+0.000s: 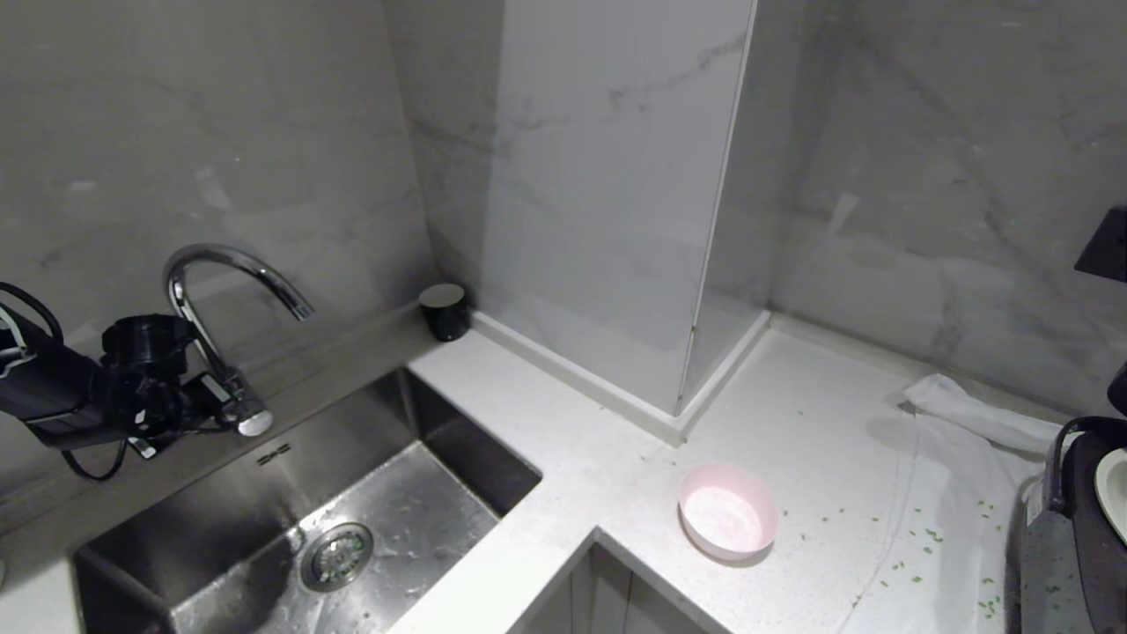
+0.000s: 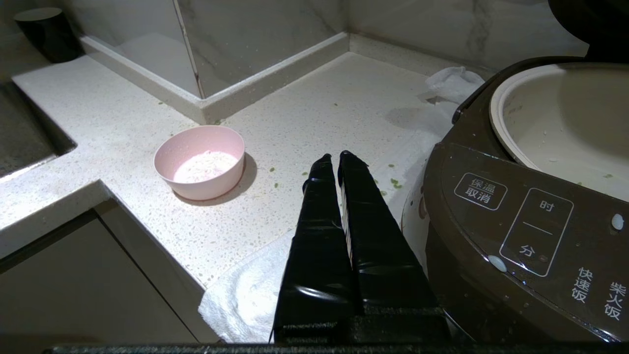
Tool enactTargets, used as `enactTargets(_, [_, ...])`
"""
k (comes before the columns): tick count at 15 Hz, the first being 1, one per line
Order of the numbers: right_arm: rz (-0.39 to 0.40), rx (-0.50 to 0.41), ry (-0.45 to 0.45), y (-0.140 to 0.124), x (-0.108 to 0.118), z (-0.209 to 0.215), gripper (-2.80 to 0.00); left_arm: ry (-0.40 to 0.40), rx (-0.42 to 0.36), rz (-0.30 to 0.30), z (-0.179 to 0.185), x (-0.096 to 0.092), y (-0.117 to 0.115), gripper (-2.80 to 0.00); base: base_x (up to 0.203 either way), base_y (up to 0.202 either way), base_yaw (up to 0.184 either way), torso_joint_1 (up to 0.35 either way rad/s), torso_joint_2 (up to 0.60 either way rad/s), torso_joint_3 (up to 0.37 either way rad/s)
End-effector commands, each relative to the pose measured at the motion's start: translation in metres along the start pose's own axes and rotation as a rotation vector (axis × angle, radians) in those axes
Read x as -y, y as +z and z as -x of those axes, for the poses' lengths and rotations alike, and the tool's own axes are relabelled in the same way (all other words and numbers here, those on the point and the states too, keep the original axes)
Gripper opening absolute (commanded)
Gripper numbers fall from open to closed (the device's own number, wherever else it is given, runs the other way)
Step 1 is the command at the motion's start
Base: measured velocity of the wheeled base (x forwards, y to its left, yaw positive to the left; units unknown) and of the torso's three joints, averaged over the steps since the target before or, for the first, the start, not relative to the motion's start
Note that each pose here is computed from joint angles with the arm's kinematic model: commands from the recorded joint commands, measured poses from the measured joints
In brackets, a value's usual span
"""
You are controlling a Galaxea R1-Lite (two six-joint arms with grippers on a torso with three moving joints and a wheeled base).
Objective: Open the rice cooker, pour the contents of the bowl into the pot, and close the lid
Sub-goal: Turn on the tap
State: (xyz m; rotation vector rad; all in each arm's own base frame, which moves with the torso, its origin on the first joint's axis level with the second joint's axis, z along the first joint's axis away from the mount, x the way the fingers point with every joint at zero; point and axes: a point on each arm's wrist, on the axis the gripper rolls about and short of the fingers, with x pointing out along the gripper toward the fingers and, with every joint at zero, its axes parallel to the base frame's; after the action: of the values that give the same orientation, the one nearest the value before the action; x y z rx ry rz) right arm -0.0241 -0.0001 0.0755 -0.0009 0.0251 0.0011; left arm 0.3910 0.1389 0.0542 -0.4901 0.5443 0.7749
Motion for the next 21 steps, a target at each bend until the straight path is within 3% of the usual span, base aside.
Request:
enactTargets(1, [0.001, -0.001, 0.000, 0.0000, 0.0000, -0.0001, -2.80, 0.000, 0.006, 0.004, -0.0004, 0.0001, 0.0015, -2.80, 0.000, 0.000, 0.000, 0.000, 0.00, 0.000])
enactTargets(21, [0.001, -0.001, 0.000, 0.0000, 0.0000, -0.0001, -2.80, -0.009, -0.007, -0.007, 0.0070, 0.0032, -0.0045, -2.80, 0.000, 0.000, 0.000, 0.000, 0.00, 0.000])
